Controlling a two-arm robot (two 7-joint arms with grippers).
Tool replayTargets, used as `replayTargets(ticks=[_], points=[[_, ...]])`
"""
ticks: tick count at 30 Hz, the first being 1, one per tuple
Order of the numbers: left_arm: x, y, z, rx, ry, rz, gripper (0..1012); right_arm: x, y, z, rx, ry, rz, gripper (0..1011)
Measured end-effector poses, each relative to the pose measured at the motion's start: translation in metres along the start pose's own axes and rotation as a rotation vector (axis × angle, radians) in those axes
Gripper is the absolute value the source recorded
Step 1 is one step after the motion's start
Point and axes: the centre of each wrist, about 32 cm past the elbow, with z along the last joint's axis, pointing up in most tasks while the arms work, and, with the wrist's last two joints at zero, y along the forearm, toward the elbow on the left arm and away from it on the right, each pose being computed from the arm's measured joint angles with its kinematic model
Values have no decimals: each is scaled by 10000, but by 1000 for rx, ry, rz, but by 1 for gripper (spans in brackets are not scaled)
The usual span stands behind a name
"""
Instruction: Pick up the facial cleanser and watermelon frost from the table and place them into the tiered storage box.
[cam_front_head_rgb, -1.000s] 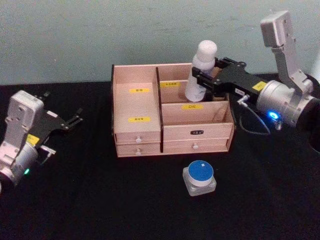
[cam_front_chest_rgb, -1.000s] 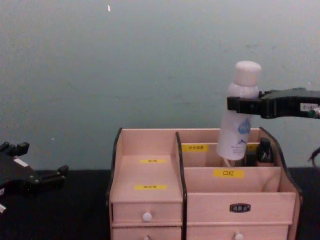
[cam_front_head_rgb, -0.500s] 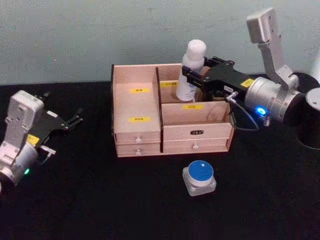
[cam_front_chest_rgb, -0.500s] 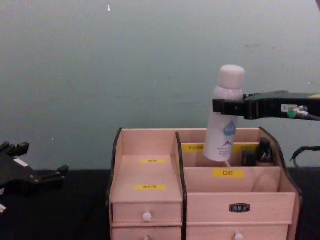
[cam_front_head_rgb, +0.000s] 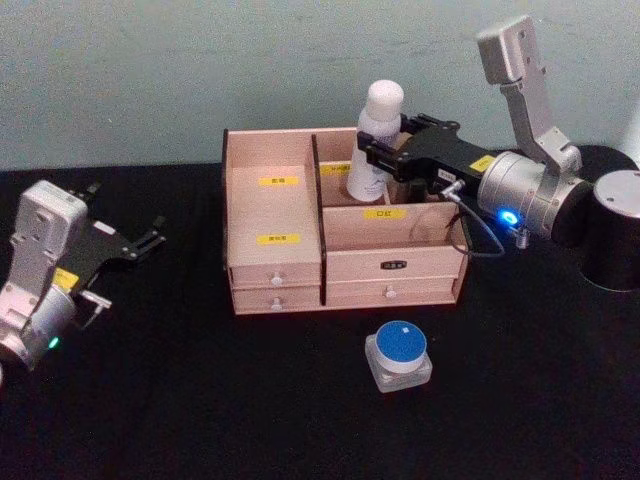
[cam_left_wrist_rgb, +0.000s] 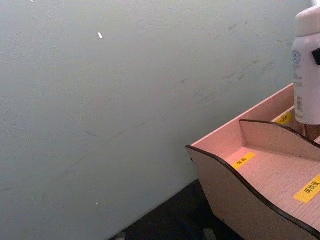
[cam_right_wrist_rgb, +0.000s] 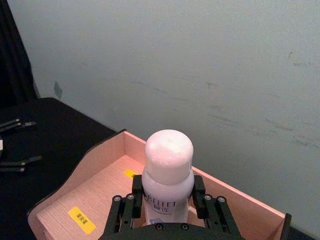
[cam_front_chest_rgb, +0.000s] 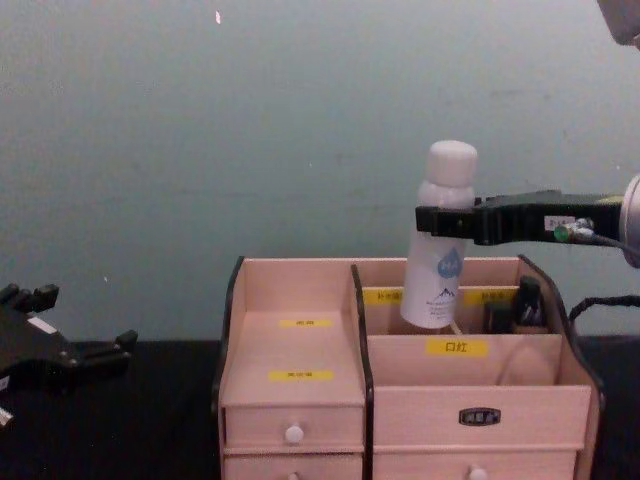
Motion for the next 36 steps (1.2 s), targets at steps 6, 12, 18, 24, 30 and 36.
replayTargets(ticks=[6, 12, 18, 24, 30, 36], points=[[0, 0, 0, 0, 0, 0, 1001, -2, 26, -22, -7, 5, 1, 598], [0, 0, 0, 0, 0, 0, 1001, 6, 52, -44, -10, 9, -1, 598], [0, 0, 0, 0, 0, 0, 1001, 12, 74, -58, -9, 11, 0, 598], [0, 0, 0, 0, 0, 0, 1001, 19, 102, -104, -20, 9, 0, 598], [0, 0, 0, 0, 0, 0, 1001, 18, 137, -162, -39, 10, -3, 598], [0, 0, 0, 0, 0, 0, 1001, 9, 173, -220, -49, 14, -6, 598]])
